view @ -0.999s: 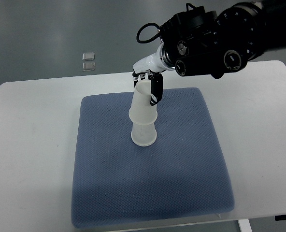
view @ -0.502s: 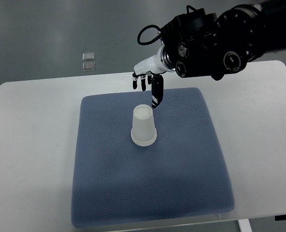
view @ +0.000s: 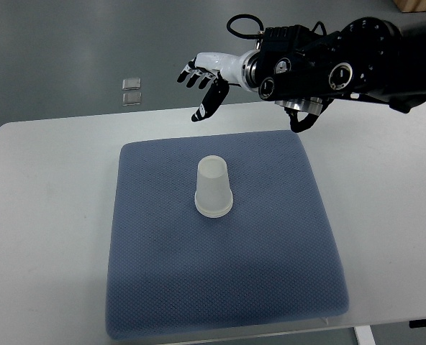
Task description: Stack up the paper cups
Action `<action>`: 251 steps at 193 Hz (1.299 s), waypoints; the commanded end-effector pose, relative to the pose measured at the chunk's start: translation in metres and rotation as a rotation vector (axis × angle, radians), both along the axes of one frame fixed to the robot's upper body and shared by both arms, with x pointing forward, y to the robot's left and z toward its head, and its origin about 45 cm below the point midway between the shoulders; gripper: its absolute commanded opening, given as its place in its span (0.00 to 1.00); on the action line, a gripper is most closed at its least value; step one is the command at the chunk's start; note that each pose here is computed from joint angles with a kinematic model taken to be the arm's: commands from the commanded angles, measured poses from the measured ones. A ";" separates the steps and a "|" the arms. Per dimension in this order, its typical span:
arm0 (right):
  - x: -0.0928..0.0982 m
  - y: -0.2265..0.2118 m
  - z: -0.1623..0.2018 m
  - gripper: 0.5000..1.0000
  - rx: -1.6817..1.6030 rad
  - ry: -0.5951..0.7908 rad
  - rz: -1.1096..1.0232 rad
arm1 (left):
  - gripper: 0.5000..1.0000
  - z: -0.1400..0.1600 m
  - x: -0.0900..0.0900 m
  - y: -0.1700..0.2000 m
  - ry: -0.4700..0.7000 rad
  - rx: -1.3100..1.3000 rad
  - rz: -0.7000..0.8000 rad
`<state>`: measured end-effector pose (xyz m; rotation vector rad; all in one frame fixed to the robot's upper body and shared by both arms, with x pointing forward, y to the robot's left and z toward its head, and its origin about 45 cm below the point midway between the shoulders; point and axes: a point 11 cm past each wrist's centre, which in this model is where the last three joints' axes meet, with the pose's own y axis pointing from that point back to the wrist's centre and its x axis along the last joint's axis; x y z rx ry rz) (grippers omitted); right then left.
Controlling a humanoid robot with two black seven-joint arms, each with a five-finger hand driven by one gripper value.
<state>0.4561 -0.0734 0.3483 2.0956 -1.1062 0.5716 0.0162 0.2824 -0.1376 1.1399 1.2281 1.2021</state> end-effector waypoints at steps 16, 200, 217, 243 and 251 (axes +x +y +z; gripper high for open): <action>0.026 -0.026 -0.016 0.70 0.447 0.031 -0.259 | 1.00 0.000 0.000 0.000 0.000 0.000 0.000; 0.016 -0.194 -0.171 0.80 1.506 0.237 -0.557 | 1.00 0.000 0.000 -0.001 0.002 -0.003 -0.003; 0.015 -0.192 -0.170 0.83 1.501 0.243 -0.537 | 1.00 0.000 0.000 -0.001 0.002 -0.003 -0.005; 0.014 -0.189 -0.172 0.86 1.489 0.250 -0.527 | 1.00 0.000 0.000 -0.001 0.002 -0.003 -0.005; 0.014 -0.189 -0.172 0.86 1.487 0.249 -0.529 | 1.00 0.000 0.000 -0.001 0.002 -0.003 -0.005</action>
